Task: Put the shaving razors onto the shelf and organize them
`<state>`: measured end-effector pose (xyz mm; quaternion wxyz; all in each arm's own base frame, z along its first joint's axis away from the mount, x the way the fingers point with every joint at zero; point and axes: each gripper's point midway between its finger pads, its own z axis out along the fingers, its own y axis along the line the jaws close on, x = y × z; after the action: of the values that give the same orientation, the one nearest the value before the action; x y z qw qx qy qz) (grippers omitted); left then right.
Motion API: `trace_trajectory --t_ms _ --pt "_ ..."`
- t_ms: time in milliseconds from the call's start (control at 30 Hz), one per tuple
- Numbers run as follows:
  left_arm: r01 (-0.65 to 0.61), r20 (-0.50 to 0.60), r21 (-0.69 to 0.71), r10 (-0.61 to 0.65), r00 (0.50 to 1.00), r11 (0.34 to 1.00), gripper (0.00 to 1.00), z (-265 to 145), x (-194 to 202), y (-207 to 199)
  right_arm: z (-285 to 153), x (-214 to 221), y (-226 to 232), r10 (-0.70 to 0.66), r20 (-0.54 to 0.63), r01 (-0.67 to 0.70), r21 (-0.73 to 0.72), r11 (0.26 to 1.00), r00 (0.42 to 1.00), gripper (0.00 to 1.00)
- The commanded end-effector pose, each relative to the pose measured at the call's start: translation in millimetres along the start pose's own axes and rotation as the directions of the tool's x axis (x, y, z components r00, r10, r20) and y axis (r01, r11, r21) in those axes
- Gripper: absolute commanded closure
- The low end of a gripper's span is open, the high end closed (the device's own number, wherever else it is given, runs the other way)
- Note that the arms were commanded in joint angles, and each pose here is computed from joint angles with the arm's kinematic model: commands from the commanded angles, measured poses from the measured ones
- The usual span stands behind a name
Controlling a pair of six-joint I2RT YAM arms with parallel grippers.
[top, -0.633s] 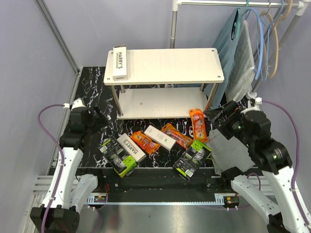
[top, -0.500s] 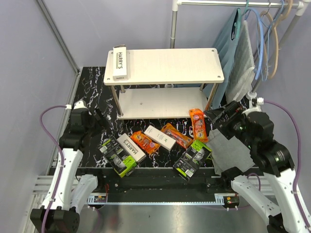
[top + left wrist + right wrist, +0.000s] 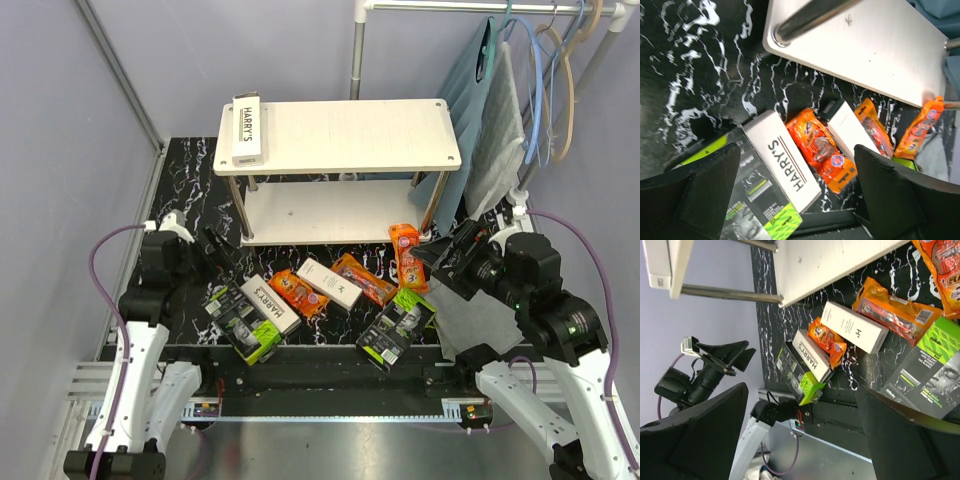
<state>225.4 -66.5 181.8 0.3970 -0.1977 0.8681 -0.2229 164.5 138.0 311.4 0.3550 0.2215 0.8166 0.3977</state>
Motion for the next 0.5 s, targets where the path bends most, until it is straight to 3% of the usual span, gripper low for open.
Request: trace_trajectory --t_ms 0,300,467 --pt "0.046 -0.034 0.092 -0.043 0.998 0.995 0.01 -1.4 11.4 -16.2 6.2 24.0 -0.9 -0.032 -0.157 0.032 -0.002 0.999 0.987 0.00" --pt "0.039 -0.124 0.182 -0.017 0.992 0.983 0.01 -4.2 39.1 -35.9 36.8 40.9 -19.8 -0.060 -0.227 0.078 0.069 0.995 0.972 0.00" --pt "0.034 -0.171 0.214 0.003 0.985 0.976 0.01 -5.5 54.6 -46.1 62.2 95.4 -13.3 -0.176 -0.336 0.215 0.082 0.973 0.925 0.00"
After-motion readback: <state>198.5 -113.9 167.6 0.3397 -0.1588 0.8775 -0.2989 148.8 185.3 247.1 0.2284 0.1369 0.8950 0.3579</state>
